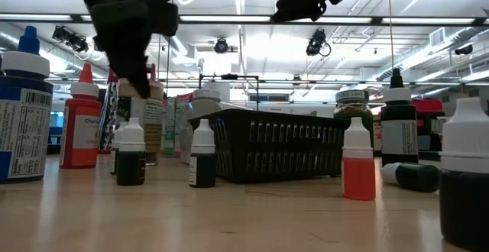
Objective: Pick & Place Kitchen Items
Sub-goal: Put the brown seasoning bottle into the white bin
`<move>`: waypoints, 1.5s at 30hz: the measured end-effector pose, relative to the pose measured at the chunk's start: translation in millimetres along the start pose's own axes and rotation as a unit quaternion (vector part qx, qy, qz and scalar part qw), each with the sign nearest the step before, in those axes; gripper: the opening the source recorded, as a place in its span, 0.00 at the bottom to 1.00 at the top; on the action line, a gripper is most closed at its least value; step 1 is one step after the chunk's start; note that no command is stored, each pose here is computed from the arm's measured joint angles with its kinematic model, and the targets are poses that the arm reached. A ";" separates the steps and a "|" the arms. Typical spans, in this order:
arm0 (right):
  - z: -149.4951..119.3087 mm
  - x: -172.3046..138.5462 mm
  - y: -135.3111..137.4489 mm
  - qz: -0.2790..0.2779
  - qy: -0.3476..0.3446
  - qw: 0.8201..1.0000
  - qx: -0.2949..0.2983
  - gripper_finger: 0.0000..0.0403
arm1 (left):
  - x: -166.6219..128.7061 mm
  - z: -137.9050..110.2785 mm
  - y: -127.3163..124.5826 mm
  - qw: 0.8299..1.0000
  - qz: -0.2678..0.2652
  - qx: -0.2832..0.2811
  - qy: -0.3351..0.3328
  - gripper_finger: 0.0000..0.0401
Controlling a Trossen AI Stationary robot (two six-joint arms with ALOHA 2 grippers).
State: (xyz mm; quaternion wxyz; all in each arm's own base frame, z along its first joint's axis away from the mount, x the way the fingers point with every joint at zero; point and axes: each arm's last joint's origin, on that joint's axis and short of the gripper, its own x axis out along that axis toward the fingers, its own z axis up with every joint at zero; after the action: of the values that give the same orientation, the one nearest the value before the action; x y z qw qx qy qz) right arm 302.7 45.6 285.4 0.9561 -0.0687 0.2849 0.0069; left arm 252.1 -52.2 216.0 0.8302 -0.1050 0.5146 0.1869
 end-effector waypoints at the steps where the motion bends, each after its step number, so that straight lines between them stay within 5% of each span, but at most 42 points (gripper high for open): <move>1: -0.1 0.0 -0.1 0.000 0.001 1.000 0.000 0.52 | 2.0 0.1 -0.6 1.000 0.001 -0.005 -0.004 0.83; 9: -0.5 0.1 0.0 0.000 0.002 1.000 -0.011 0.52 | 10.0 -4.8 4.8 0.999 0.020 -0.035 0.004 0.82; 16: -0.8 0.1 -0.1 0.000 0.004 1.000 -0.022 0.52 | 10.1 -2.9 3.6 0.998 0.013 -0.053 -0.005 0.71; 26: -0.8 0.1 -0.1 0.000 0.004 1.000 -0.026 0.52 | -0.4 1.2 3.4 0.996 -0.012 -0.085 -0.009 0.72; 38: -0.4 0.1 -0.1 -0.001 0.002 1.000 -0.025 0.52 | -57.2 45.3 -7.3 0.993 -0.081 -0.020 -0.085 0.73; 45: -0.4 0.1 -0.1 0.000 0.002 1.000 -0.025 0.52 | -81.7 69.7 -5.4 0.985 -0.076 0.017 -0.153 0.72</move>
State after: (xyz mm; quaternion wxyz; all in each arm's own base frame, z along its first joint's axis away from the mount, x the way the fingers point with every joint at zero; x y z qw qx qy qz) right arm 302.6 45.5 285.0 0.9534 -0.0929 0.2866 0.0136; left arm 278.5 -48.0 320.1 0.9126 -0.0996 0.3752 0.1281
